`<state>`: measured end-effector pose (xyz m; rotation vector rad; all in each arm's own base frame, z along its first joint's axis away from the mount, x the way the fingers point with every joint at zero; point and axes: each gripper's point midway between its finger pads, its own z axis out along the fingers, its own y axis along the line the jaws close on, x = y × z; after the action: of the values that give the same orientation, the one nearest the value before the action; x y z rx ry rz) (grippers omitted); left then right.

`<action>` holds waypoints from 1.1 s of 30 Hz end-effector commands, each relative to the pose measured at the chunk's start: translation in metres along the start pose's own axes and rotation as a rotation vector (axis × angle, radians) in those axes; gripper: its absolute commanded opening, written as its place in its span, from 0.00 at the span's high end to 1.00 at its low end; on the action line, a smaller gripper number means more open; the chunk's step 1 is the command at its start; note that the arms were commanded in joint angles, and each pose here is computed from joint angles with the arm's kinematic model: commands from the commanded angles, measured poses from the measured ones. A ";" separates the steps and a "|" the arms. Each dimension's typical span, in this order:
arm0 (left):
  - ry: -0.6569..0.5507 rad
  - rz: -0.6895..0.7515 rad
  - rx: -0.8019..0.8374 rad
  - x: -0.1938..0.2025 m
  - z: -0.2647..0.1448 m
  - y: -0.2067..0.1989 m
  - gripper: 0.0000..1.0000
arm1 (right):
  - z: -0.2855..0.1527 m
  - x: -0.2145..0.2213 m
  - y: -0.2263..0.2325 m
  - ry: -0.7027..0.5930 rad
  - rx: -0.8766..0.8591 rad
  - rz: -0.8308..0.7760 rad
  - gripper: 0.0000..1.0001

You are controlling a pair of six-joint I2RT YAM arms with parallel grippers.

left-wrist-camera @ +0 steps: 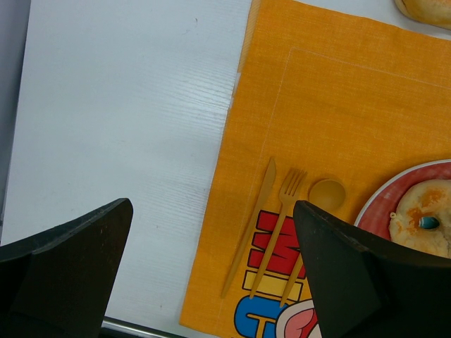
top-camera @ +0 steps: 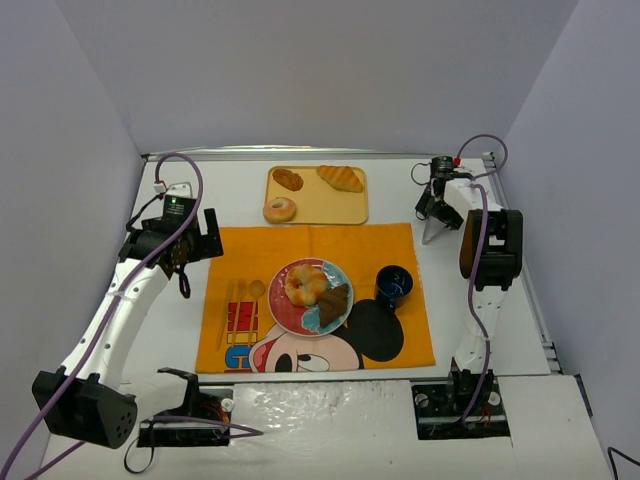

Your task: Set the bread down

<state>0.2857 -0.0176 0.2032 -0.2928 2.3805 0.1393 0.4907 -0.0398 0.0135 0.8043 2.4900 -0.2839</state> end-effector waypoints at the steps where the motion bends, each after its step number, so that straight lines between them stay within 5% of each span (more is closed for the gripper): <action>1: -0.102 -0.029 0.024 -0.029 -0.019 -0.002 0.03 | -0.020 -0.025 -0.008 -0.066 0.028 0.024 0.16; 11: -0.107 -0.033 0.027 -0.032 -0.019 -0.004 0.03 | -0.058 -0.046 -0.011 -0.133 -0.009 0.075 0.03; 20: -0.115 -0.033 0.031 -0.037 -0.022 -0.005 0.03 | -0.149 -0.056 0.018 -0.231 -0.184 0.031 0.00; 33: -0.104 -0.024 0.044 -0.038 -0.027 -0.007 0.03 | -0.290 0.042 0.107 -0.199 -0.650 -0.237 0.00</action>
<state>0.2907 -0.0190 0.2229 -0.2926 2.3408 0.1210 0.4343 0.1385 0.2131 0.3050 2.2904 0.2145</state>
